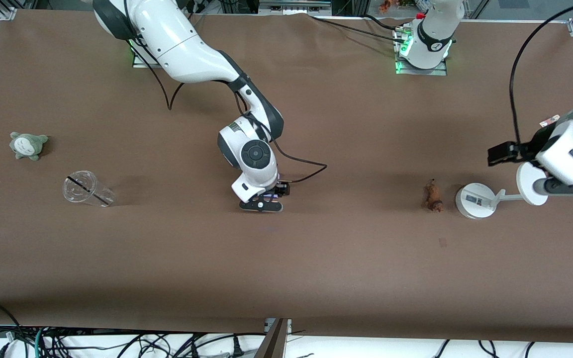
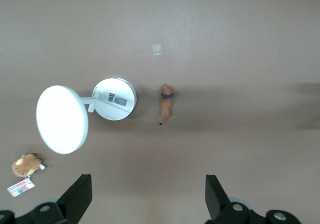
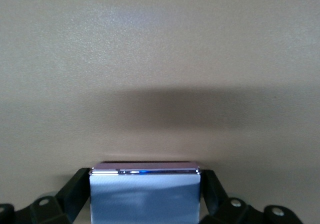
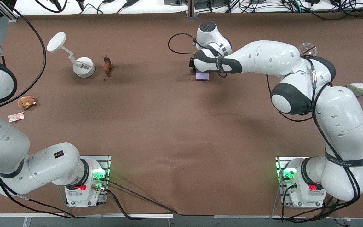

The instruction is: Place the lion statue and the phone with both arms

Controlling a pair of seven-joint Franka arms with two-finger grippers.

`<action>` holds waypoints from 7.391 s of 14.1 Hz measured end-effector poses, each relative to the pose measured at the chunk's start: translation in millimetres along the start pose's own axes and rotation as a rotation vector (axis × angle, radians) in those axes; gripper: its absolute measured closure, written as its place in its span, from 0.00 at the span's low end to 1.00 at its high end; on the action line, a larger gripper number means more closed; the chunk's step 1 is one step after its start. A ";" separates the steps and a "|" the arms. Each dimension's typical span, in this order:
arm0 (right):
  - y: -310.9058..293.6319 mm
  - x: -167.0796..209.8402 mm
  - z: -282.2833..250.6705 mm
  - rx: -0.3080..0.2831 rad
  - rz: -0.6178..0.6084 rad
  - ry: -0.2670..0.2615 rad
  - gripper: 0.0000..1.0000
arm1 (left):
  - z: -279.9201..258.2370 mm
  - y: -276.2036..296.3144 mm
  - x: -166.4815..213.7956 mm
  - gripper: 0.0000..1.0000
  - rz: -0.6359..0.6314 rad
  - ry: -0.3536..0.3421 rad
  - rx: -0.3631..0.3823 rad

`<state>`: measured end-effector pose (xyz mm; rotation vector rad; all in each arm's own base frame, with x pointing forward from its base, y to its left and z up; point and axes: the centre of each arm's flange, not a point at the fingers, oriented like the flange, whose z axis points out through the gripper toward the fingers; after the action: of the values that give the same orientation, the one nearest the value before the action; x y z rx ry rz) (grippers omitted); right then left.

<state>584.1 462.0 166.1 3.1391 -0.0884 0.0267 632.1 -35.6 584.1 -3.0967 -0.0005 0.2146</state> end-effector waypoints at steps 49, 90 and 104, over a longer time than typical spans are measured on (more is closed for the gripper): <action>416.9 88.2 -23.9 0.014 -0.254 -0.091 0.05 | 16.6 -0.1 -76.9 0.00 0.056 0.031 0.024; 422.1 29.8 -419.9 0.018 -0.173 -0.219 0.00 | 18.2 7.7 -79.7 0.00 0.071 0.010 0.027; 428.1 3.5 -423.2 0.005 -0.170 -0.195 0.00 | 18.5 7.7 -80.0 0.00 0.071 0.007 0.027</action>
<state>556.4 35.0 589.6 3.1316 0.1786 -0.2800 550.3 -42.8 576.5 -3.0733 0.1116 0.2037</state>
